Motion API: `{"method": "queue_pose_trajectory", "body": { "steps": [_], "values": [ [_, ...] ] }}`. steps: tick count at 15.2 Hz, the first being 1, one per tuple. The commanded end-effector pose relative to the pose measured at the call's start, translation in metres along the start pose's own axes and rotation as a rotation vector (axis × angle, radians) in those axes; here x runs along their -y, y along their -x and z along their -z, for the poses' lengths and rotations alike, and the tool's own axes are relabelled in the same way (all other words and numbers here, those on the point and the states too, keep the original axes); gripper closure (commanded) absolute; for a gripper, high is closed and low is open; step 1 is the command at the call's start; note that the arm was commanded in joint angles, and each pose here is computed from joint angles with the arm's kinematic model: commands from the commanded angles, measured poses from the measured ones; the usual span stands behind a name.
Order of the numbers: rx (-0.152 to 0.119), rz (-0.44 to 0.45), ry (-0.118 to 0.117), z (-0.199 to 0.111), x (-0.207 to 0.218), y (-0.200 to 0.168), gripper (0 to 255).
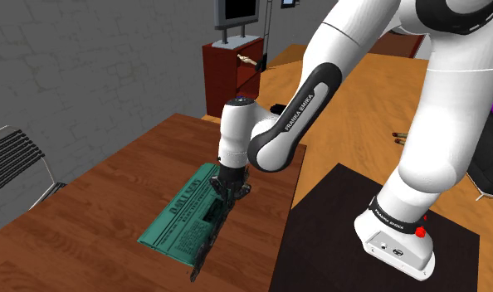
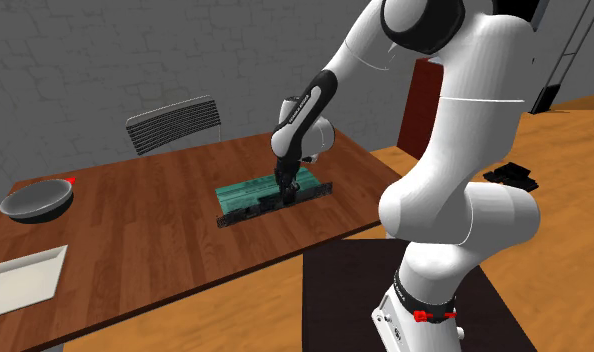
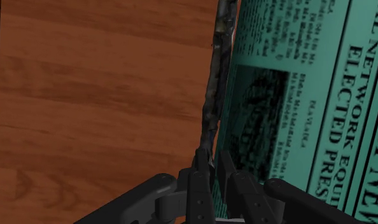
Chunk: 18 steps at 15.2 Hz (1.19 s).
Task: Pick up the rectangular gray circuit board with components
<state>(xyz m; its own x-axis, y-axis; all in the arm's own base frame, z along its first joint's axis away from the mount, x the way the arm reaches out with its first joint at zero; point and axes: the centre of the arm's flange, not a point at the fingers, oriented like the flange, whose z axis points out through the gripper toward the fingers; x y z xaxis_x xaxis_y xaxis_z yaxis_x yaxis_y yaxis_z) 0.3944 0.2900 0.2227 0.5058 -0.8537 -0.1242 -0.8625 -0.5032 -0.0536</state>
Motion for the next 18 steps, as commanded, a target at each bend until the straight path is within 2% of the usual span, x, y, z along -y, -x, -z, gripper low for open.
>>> {"method": "queue_pose_trajectory", "body": {
  "steps": [1, 18],
  "values": [
    [0.0, 0.0, 0.0, 0.0, 0.0, 0.0, 255],
    [0.0, 0.0, 0.0, 0.079, 0.004, 0.01, 255]
  ]
}}
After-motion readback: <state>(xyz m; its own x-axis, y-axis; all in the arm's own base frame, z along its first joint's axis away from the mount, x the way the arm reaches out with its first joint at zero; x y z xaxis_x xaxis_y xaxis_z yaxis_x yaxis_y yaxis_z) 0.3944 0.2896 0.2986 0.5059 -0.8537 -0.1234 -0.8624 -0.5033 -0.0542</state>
